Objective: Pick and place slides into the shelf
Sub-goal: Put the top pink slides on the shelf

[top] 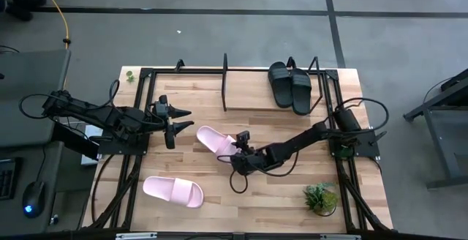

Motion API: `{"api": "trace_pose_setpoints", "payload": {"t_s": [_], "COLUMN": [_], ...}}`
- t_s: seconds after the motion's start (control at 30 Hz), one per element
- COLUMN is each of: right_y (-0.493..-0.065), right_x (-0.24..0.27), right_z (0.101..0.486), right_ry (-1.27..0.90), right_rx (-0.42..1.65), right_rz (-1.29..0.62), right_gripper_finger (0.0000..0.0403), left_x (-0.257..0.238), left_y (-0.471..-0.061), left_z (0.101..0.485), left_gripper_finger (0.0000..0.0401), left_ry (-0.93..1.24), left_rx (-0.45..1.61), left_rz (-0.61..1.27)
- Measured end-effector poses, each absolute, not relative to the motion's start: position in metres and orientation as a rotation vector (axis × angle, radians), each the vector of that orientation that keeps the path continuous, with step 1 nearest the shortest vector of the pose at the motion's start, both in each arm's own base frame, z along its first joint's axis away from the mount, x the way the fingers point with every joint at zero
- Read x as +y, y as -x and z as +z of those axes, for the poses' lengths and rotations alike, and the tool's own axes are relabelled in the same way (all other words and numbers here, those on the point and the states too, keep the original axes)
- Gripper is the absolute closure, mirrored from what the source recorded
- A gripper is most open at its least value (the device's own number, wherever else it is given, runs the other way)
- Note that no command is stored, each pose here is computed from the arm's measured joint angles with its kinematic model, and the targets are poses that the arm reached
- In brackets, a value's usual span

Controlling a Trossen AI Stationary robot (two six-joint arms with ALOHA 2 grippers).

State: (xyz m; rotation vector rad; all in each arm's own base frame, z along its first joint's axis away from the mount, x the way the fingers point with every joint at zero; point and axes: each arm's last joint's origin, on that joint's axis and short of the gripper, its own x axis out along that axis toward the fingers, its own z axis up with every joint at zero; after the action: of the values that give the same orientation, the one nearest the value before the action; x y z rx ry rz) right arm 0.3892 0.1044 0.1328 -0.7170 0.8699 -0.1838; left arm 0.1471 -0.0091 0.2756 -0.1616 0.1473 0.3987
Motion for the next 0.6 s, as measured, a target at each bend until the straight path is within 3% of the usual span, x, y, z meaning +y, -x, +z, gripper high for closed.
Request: {"api": "trace_pose_setpoints", "payload": {"t_s": [0.6], "right_y": [-0.3918], "right_x": [0.099], "right_z": [0.1302], "right_ry": [0.672], "right_rx": [0.857], "right_rz": [-0.259], "right_gripper_finger": [0.0192], "left_x": [-0.0092], "left_y": [-0.1471], "left_z": [0.2756], "left_gripper_finger": [0.0233], "left_ry": [0.162], "left_rx": [0.147], "left_rz": [0.399]}}
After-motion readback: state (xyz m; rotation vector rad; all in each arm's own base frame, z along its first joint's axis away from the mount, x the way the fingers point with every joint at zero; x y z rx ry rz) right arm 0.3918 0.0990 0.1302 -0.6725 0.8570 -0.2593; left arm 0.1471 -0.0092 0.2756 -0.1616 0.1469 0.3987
